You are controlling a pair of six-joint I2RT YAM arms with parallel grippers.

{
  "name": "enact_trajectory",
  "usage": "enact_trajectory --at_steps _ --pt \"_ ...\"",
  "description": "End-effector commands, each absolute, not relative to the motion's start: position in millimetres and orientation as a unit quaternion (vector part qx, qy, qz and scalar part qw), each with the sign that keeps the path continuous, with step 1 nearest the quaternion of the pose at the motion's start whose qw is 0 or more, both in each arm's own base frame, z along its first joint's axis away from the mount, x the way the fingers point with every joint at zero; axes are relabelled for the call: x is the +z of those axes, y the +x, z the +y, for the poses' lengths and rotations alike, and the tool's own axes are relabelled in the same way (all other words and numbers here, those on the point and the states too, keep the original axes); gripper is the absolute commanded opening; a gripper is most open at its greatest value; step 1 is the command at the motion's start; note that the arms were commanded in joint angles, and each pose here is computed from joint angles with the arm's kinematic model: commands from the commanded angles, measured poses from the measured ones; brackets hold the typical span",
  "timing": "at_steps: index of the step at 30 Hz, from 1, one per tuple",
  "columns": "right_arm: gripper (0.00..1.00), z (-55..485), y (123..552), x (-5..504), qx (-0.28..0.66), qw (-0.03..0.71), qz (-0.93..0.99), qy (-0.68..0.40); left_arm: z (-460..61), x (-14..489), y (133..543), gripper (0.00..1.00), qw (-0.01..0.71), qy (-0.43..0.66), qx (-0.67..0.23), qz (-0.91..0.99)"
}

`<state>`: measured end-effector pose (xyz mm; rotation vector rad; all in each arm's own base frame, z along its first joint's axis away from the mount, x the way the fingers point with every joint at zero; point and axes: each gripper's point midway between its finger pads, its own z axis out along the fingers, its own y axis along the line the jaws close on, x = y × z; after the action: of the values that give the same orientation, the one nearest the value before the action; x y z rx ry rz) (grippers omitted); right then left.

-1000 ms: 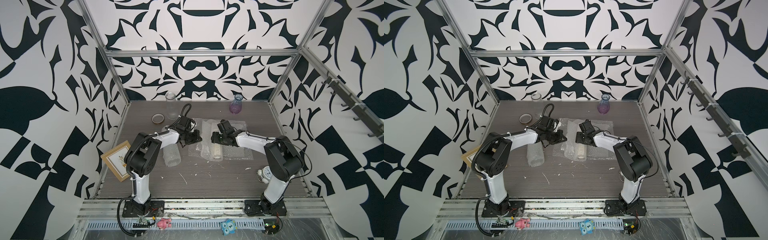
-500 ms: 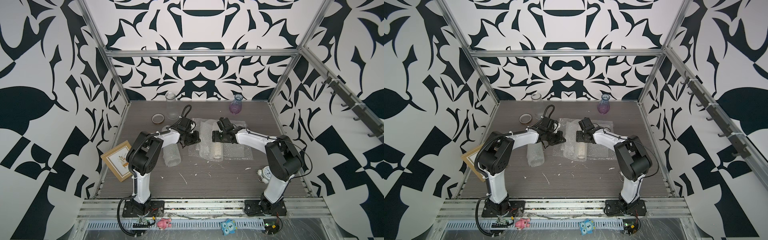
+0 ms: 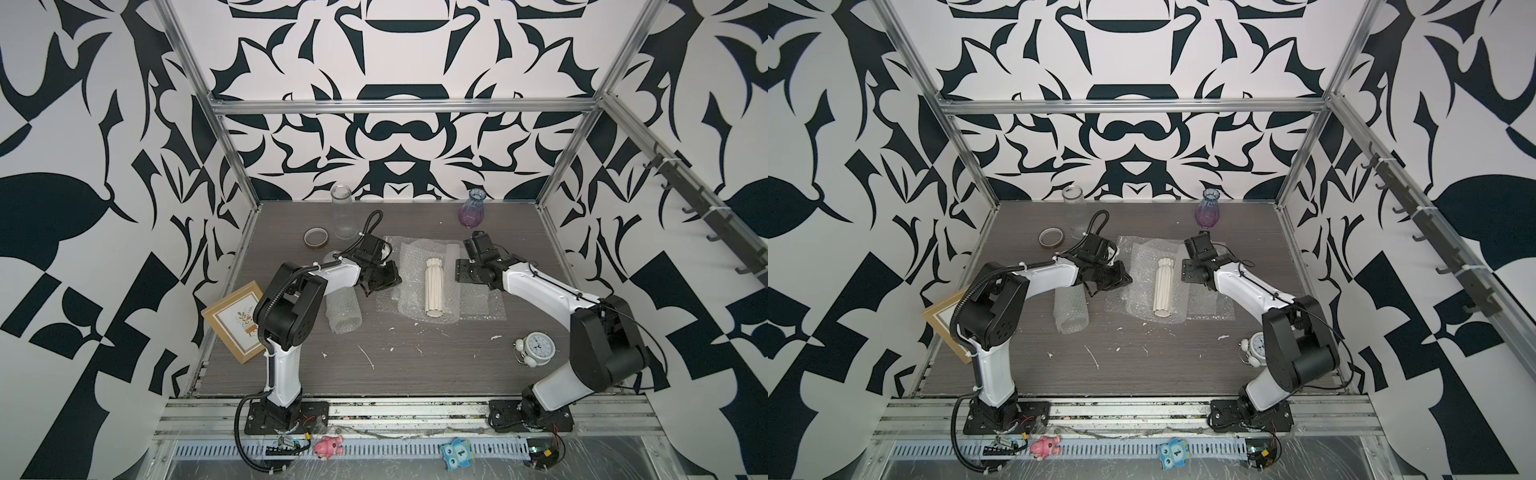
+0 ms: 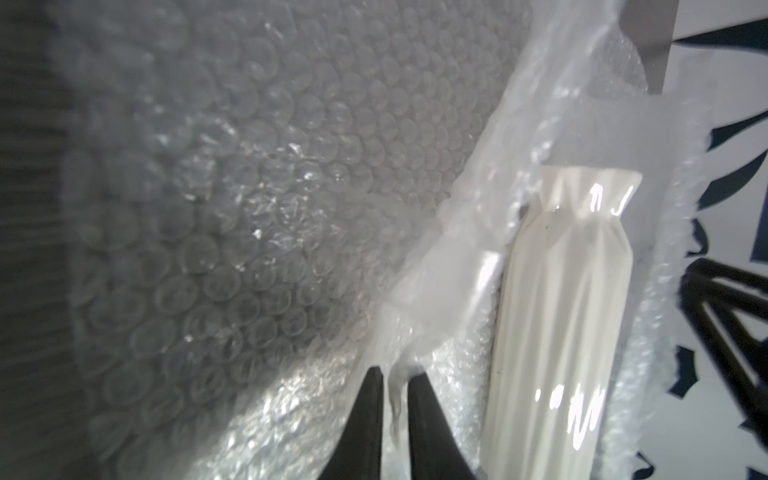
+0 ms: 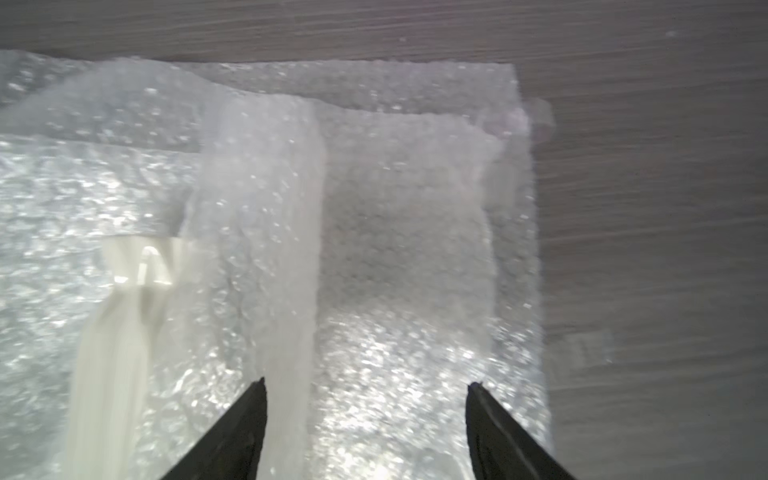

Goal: Unwrap the vase from the bubble wrap
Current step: Unwrap the bubble wrap.

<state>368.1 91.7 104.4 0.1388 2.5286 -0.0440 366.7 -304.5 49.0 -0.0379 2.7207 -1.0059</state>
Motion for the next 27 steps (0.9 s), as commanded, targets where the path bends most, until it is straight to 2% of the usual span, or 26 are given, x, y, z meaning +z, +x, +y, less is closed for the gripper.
enact_trajectory --at_steps 1,4,6,11,16,19,21,27 --pt "0.76 81 362 137 -0.031 0.341 0.938 0.059 -303 74 367 0.52 0.131 -0.013 -0.348 0.928" --pt "0.74 83 358 156 -0.013 0.363 0.929 0.069 -300 92 365 0.67 0.137 -0.004 -0.341 0.930" --pt "0.73 89 359 170 0.014 0.382 0.921 0.074 -299 106 364 0.74 0.147 0.003 -0.335 0.931" --pt "0.70 123 358 204 0.089 0.423 0.900 0.060 -299 147 359 0.76 0.183 0.035 -0.328 0.926" --pt "0.69 170 355 205 0.146 0.407 0.902 0.015 -313 184 353 0.77 0.211 0.090 -0.357 0.906" --pt "0.71 181 363 191 0.151 0.388 0.909 0.011 -320 194 344 0.92 0.229 0.148 -0.351 0.896" --pt "0.72 185 368 181 0.147 0.375 0.915 0.008 -319 190 340 0.98 0.236 0.173 -0.329 0.898" --pt "0.74 198 389 163 0.129 0.342 0.931 0.002 -304 205 337 0.99 0.259 0.181 -0.291 0.903"
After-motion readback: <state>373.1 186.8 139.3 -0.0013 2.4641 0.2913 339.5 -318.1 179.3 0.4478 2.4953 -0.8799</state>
